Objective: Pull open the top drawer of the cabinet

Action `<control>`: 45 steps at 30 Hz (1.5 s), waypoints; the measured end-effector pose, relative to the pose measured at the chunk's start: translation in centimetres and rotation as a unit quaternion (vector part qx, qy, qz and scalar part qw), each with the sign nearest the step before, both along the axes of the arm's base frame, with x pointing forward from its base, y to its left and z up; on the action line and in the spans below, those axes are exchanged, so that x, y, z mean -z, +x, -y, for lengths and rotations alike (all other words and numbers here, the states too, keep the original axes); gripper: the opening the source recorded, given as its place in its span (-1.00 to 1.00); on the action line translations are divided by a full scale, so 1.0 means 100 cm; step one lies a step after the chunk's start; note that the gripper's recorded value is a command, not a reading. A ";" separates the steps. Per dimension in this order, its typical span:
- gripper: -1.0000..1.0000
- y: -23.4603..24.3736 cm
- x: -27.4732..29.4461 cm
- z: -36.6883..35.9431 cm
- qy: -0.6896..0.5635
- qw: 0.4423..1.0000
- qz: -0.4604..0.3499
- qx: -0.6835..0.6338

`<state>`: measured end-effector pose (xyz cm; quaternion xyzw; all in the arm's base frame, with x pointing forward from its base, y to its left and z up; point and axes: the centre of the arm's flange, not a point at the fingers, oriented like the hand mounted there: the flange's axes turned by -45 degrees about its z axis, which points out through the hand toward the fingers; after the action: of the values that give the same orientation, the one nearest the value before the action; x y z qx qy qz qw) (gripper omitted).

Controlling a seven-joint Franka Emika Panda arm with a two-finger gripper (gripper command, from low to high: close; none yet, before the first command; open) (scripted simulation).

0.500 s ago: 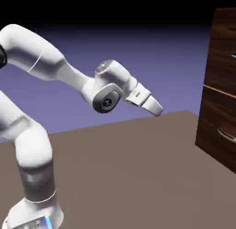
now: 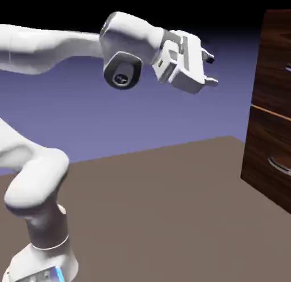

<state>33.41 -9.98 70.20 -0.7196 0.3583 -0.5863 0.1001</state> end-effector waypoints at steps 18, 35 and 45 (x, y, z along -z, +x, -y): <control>0.00 -0.042 -0.159 -0.107 0.136 0.946 0.291 0.049; 0.00 0.157 -0.108 -0.216 0.222 0.919 0.322 -0.057; 0.00 0.326 0.027 -0.158 0.336 0.907 0.243 -0.078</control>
<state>66.06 5.84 67.51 -0.5043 0.4417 -0.5781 0.4652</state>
